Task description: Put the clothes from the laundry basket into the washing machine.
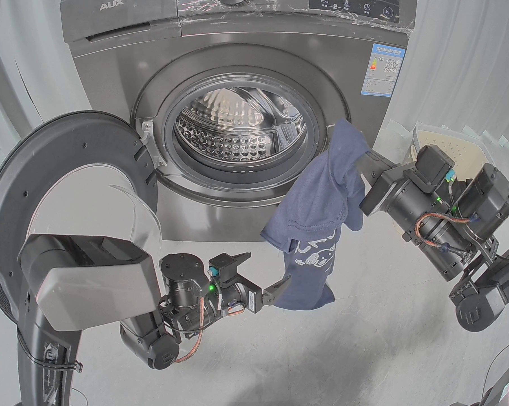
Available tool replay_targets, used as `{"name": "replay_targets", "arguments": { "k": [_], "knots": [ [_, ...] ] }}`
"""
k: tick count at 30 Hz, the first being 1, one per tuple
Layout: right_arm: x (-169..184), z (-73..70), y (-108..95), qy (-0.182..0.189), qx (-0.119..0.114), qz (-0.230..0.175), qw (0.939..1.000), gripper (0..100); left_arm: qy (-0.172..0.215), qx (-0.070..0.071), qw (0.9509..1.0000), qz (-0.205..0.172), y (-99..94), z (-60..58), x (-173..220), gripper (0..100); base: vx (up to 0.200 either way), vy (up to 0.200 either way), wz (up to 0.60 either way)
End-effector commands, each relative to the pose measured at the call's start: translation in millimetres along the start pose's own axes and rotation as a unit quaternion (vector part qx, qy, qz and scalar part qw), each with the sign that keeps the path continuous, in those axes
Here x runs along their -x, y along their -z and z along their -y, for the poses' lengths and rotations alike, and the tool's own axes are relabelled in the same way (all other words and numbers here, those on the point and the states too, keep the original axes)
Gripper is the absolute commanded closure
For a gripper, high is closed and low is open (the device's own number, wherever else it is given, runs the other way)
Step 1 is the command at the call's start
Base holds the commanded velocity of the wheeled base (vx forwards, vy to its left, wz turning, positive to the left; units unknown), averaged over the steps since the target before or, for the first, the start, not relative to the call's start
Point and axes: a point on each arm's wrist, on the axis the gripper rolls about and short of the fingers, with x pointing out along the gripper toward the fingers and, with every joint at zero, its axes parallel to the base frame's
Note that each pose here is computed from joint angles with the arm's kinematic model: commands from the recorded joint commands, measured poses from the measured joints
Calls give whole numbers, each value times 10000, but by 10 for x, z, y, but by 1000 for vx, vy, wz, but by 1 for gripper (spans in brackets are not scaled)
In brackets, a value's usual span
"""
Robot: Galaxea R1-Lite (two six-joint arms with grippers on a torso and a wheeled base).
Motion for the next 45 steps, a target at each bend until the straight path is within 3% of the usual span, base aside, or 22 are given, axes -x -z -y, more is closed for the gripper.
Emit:
{"name": "replay_targets", "arguments": {
  "k": [1, 4, 5, 10, 28, 36, 41, 42, 45],
  "knots": [
    [-3, -8, 14, -17, -5, -20, 10000, 100, -38, -68, 10000, -32, 128, -51, -117, 0, 0, 0, 0],
    [-3, -7, 14, -9, -5, -19, 10000, 100, -52, -81, 10000, 6, 151, -74, -167, 0, 0, 0, 0],
    [-3, -12, 15, -16, -8, -20, 10000, 100, -138, -131, 9997, 117, 159, -146, -247, 0, 0, 0, 0],
    [-2, -30, 12, -46, -19, -16, 10000, 100, -380, -317, 9984, 290, 154, -286, -342, 0, 0, 0, 0],
    [0, -74, 26, -114, -55, -41, 9999, 100, -391, -379, 9961, 698, 50, -285, -531, 0, 0, 0, 0],
    [0, -86, 41, -132, -64, -67, 9999, 100, -331, -385, 9964, 673, 88, -237, -553, 0, 0, 0, 0],
    [3, -81, 43, -124, -61, -74, 9999, 100, -488, -392, 9949, 792, 63, -278, -600, 0, 0, 0, 0],
    [6, -81, 46, -123, -61, -81, 9999, 100, -534, -391, 9946, 801, 59, -293, -599, 100, 0, 0, 0],
    [4, -80, 52, -122, -61, -89, 9999, 100, -577, -370, 9942, 835, 38, -314, -598, 100, 0, 0, 0]
  ]
}}
